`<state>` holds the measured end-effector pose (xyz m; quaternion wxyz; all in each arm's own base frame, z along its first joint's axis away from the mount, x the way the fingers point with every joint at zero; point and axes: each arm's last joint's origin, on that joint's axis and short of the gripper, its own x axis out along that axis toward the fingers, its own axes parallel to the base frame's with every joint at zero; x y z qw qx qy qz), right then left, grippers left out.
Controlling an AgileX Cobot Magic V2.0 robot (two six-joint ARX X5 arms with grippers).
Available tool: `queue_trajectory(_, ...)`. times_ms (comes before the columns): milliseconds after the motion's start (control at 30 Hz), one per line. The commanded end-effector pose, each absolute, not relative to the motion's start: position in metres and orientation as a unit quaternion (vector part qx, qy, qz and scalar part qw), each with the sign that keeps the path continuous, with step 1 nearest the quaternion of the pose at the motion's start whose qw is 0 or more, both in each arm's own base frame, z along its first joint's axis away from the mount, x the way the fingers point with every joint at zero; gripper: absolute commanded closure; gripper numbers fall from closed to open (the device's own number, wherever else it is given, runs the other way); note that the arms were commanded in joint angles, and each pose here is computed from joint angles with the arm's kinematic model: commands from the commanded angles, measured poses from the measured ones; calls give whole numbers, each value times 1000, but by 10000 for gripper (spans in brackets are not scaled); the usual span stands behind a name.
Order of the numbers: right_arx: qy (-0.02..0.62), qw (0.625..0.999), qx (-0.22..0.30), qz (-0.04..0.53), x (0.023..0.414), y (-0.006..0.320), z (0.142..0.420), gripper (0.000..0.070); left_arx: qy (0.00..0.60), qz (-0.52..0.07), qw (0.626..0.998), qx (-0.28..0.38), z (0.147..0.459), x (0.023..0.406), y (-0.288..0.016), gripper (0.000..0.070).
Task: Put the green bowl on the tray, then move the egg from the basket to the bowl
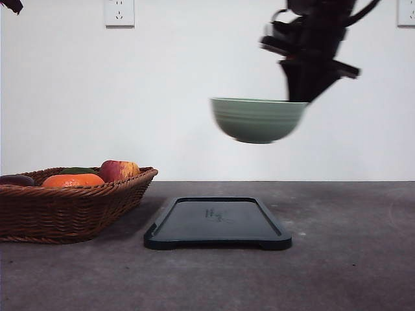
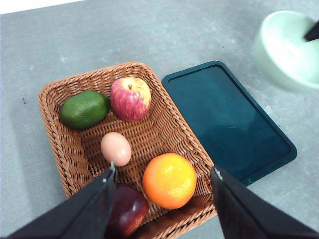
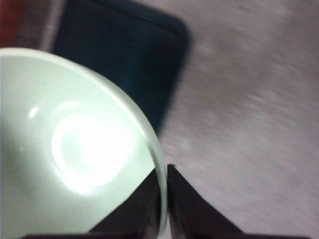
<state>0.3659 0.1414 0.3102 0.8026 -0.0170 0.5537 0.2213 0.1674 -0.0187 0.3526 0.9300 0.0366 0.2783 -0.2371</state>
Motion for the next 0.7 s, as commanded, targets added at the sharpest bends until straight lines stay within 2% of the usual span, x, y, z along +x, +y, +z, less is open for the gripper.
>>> queue_trajectory(0, 558, 797, -11, 231, 374, 156, 300, 700, 267, -241, 932, 37, 359, 168, -19, 320)
queue_trajectory(333, 576, 777, -29, 254, 389, 196, 250, 700, 268, -241, 932, 35, 359, 168, -19, 320)
queue_trajectory(667, 582, 774, -31, 247, 400, 207, 222, 700, 268, -241, 932, 35, 359, 168, -19, 320)
